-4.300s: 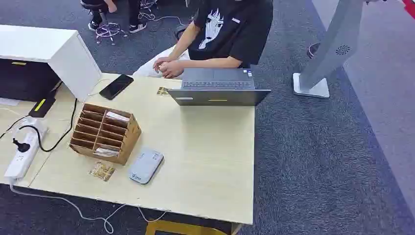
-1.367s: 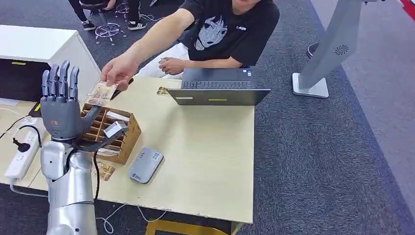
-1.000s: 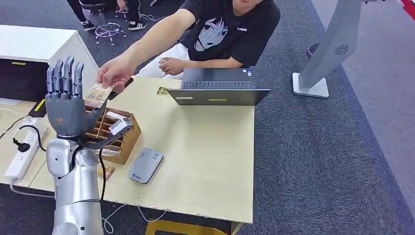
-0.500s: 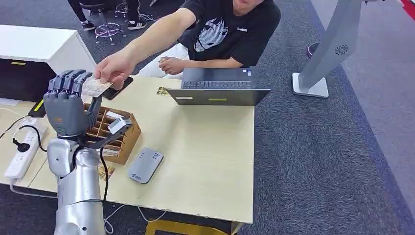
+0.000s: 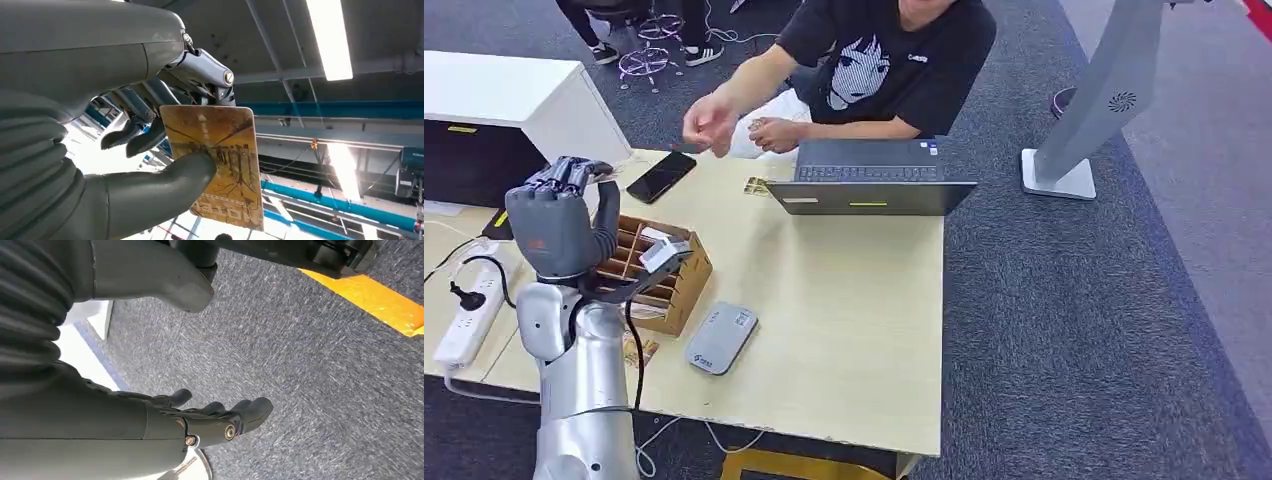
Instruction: Pass the card to the sensor for recognition and then transmit it.
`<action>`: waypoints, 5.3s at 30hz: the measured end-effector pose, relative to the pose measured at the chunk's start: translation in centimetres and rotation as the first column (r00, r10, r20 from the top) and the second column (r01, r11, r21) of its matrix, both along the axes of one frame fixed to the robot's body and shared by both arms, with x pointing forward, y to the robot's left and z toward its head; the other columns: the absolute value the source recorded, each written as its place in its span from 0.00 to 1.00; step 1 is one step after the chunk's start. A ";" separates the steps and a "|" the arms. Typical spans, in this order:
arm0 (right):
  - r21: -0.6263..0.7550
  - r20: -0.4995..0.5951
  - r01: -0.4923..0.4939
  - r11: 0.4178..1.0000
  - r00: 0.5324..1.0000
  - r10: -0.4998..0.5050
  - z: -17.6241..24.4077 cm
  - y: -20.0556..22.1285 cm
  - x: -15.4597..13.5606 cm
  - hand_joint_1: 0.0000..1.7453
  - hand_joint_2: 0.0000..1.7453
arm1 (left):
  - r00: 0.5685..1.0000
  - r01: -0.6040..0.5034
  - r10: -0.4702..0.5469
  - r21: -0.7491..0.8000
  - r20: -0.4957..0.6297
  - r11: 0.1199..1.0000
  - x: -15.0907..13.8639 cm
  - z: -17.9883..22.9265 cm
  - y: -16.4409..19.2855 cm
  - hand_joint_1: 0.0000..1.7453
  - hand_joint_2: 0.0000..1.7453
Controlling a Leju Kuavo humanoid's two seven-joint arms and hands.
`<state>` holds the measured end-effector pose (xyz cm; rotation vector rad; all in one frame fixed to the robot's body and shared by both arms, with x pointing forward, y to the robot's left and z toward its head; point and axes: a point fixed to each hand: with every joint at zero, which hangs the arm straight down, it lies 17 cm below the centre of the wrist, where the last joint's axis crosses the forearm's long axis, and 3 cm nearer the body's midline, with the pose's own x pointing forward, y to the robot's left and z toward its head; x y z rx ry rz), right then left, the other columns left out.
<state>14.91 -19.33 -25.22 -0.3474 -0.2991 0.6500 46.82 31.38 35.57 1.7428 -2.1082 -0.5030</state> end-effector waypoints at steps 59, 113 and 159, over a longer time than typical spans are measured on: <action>0.015 0.026 0.090 0.996 0.996 -0.091 -0.6 -0.3 -3.5 0.00 1.00 | 0.874 0.243 -0.319 -0.238 -0.367 0.940 -7.9 -17.4 -8.6 1.00 1.00; 0.023 0.032 0.084 0.996 0.996 -0.085 -0.6 -0.3 -3.4 0.00 1.00 | 0.809 0.049 -0.129 -0.152 -0.573 0.987 -5.9 -26.2 -4.1 1.00 1.00; 0.047 0.024 0.127 0.991 0.991 -0.129 -0.9 -0.9 -3.6 0.00 1.00 | 0.706 0.046 -0.104 -0.102 -0.700 0.994 -6.4 -31.5 -6.4 1.00 1.00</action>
